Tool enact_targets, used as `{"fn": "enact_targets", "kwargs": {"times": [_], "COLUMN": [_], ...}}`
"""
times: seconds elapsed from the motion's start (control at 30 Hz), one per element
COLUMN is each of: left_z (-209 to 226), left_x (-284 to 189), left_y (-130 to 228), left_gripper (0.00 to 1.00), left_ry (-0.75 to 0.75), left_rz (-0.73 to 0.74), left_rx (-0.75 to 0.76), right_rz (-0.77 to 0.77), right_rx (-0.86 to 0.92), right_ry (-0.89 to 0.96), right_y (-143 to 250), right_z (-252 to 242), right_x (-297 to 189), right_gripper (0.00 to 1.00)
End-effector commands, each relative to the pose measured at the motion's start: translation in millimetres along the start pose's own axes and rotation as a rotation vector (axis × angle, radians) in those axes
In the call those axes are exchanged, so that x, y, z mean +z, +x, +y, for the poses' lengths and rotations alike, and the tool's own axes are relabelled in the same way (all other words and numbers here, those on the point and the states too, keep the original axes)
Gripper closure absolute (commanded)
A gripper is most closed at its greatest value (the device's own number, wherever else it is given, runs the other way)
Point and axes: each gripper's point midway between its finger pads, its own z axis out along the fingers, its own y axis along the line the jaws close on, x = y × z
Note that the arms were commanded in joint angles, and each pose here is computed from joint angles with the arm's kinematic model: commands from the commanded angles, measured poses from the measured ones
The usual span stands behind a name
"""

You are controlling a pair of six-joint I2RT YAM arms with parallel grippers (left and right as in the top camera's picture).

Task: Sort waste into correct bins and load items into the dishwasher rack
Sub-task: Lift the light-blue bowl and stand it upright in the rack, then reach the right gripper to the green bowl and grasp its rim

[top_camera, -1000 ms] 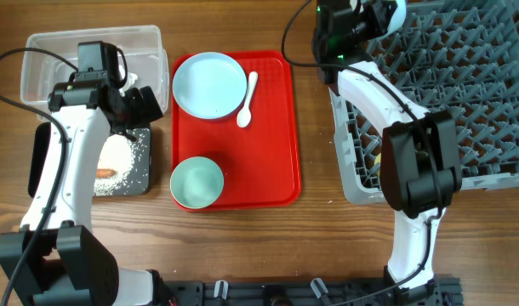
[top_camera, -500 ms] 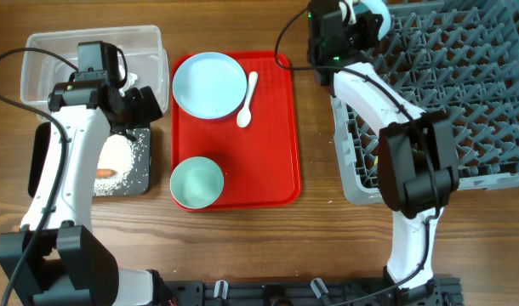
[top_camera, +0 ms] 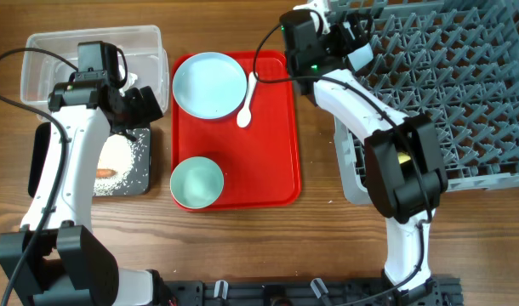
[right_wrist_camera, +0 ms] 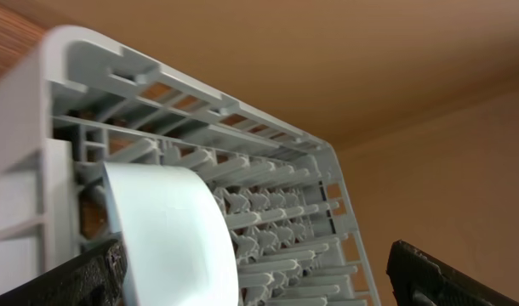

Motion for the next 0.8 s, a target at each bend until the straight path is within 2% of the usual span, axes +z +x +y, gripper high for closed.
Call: {"fn": "enact_targets", "kwargs": {"times": [0.0,0.2,0.33,0.47,0.57,0.67,0.77], "left_z": [1,1,1,1,1,1,1], "left_x": [-11,-11,-11,-11,-11,-11,-11], "left_y": [-9,-9,-9,-9,-9,-9,-9], "left_gripper": [0.0,0.0,0.0,0.0,0.0,0.0,0.0], "left_ry": [0.003,0.003,0.003,0.003,0.003,0.003,0.003], "left_rz": [-0.043,-0.043,-0.043,-0.043,-0.043,-0.043,-0.043], "left_rx": [-0.007,-0.006,-0.007,-0.007,-0.006,-0.006,-0.006], "right_rz": [-0.06,-0.139,-0.164,-0.133,-0.06,0.11,0.275], "right_rx": [0.049,0.113,0.133,0.205,0.267,0.344,0.411], "right_ry": [-0.043,-0.095,-0.241,-0.614,-1.032,-1.485,-1.649], "right_y": [-19,-43,-45,-33,-23,-10,1], "right_z": [-3,-36,-38,1,42,70,84], "right_x": [-17,-45,-69,-111,-171,-245,-275], "right_gripper": [0.0,0.0,0.0,0.01,0.0,0.0,0.06]}}
